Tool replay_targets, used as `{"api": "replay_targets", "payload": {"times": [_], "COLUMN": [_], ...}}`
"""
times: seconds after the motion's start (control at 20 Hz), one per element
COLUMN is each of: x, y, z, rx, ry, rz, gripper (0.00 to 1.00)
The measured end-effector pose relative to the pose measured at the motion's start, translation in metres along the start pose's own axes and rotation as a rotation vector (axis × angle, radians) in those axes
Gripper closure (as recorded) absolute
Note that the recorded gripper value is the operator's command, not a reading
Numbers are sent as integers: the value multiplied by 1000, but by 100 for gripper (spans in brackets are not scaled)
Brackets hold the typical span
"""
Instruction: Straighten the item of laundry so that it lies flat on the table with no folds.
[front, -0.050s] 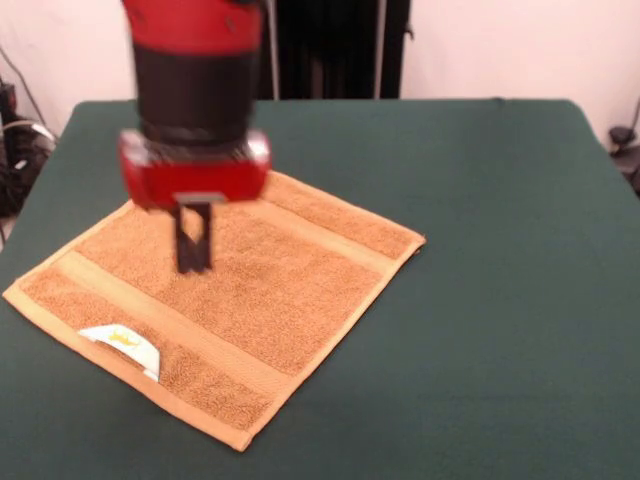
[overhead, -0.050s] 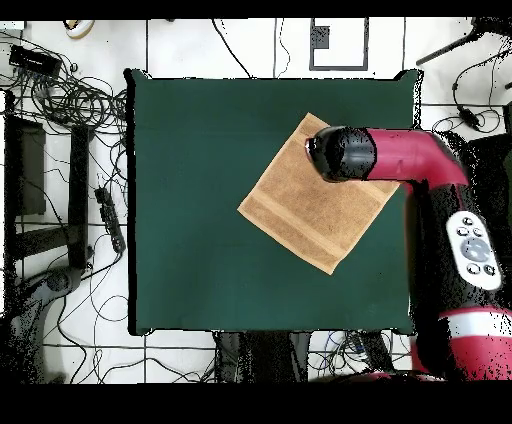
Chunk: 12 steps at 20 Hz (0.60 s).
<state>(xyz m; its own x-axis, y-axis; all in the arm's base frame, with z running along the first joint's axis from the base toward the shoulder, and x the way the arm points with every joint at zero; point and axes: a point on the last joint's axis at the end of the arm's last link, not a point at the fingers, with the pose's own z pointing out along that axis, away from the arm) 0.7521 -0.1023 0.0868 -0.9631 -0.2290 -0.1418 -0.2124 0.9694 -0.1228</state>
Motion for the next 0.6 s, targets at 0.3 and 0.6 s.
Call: {"api": "replay_targets", "payload": {"times": [0.3, 0.6], "x": [-11, -18], "y": [-33, -20], "z": [-28, -1], "rx": [53, 60], "ry": [-43, -92], "rz": [24, -1], "gripper": [100, 100]}}
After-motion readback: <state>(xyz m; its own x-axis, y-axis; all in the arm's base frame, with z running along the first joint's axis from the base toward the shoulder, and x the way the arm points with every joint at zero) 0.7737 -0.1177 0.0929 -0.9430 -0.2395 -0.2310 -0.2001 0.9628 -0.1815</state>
